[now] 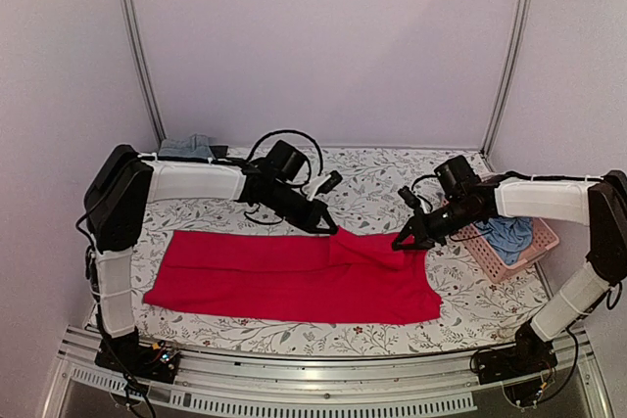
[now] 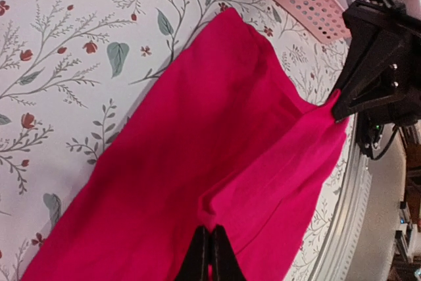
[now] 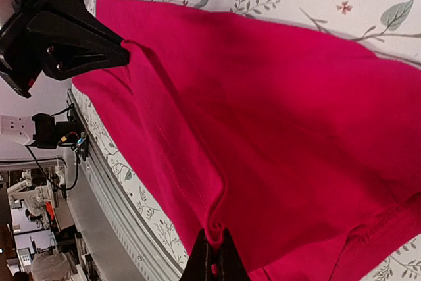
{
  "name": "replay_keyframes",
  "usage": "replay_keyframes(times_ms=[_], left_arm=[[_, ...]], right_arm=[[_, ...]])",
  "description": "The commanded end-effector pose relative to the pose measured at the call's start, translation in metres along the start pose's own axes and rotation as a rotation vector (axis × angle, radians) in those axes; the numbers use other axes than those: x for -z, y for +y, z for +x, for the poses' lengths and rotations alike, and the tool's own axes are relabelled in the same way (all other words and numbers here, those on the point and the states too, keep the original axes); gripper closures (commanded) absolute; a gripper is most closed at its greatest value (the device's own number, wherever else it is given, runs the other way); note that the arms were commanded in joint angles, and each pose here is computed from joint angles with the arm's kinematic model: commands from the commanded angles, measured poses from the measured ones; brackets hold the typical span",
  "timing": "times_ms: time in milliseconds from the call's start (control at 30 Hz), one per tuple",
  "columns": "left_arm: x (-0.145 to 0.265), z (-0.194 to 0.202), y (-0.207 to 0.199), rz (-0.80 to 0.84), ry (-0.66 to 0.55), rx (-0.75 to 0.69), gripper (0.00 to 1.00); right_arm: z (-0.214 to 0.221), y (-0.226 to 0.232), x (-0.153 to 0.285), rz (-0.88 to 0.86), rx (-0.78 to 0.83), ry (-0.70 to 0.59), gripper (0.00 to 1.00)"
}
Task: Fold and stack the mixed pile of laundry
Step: Adjust the rectangle-folded T-shirt at the center of the board.
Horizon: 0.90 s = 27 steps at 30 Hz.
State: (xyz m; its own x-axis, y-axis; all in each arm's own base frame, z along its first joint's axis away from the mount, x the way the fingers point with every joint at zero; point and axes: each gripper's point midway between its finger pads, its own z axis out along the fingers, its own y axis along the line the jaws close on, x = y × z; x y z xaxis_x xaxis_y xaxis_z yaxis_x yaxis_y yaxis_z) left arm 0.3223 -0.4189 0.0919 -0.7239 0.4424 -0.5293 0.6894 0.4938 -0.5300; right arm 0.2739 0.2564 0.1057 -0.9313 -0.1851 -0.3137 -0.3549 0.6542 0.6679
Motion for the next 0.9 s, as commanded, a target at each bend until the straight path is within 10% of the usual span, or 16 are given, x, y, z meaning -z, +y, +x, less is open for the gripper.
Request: replay_keyframes(times_ms=[0,233,500,867], left_arm=[[-0.010,0.044,-0.031,0.040,0.066,-0.125,1.00],[-0.014,0.111,-0.051,0.013,0.189,-0.192,0.94],[0.042,0.080,-0.049,-0.041,0.050,-0.112,0.55],[0.131,0.081,0.071,-0.294,-0.086,0.323,0.42]], right_arm=[[0.028,0.014,-0.005,-0.065,0.008,0.031,1.00],[0.065,0.011,-0.007,-0.047,-0.037,0.095,0.98],[0.083,0.024,0.000,-0.076,-0.022,0.176,0.55],[0.033,0.040,-0.030,-0.013,-0.032,0.119,0.52]])
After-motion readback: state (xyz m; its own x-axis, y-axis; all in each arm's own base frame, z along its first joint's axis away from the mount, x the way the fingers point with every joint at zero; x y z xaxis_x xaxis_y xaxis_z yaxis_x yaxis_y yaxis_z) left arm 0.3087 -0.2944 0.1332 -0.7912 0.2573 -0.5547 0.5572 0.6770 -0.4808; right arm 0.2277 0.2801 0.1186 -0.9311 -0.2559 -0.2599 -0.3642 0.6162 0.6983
